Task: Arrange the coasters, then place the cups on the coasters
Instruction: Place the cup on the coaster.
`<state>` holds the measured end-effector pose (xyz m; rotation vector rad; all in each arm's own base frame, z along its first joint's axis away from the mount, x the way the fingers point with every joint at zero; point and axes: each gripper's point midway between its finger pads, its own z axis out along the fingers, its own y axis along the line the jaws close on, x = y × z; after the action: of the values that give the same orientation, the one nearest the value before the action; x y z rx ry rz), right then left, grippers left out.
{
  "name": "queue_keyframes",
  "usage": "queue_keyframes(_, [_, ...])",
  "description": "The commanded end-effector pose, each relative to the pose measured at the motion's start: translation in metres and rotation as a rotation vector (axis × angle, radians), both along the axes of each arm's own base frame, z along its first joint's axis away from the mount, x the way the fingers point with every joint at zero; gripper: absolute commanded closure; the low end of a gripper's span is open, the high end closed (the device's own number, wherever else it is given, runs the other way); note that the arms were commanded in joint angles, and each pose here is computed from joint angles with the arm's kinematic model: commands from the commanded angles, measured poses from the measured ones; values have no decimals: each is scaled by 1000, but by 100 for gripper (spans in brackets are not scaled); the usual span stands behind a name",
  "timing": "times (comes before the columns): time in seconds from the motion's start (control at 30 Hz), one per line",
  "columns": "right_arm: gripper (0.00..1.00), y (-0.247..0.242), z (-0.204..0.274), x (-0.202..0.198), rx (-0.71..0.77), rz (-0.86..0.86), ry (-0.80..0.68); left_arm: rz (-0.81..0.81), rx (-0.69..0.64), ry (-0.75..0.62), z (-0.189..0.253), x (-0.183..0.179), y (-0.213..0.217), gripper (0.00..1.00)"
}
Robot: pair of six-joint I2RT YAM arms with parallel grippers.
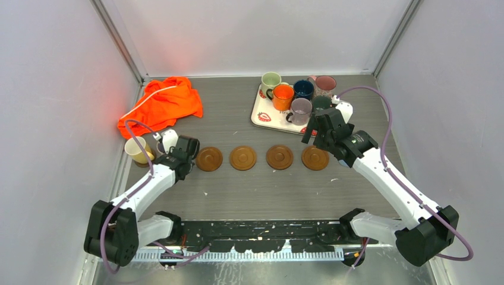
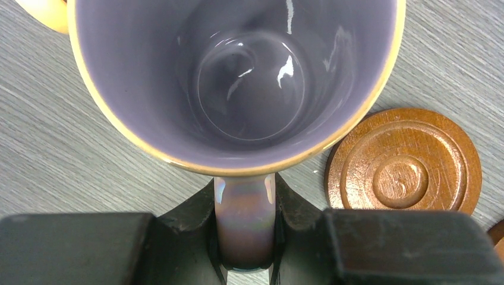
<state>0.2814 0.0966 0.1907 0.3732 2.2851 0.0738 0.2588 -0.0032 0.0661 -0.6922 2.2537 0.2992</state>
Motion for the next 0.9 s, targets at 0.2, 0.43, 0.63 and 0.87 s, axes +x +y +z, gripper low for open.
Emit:
queue_keyframes(0.2, [0,4,9,4,7,18,-32,54,27,-98,19,19,8,99])
queue_keyframes(0.43, [0,5,8,4,12,22,-29,80,40,-74,20,10,13,87])
queue_keyframes(0.63, [0,6,6,3,16,25,-26,74,35,-54,14,6,12,74])
queue_keyframes(0.87, [0,4,7,1,18,21,-31,50,14,-31,11,8,6,65])
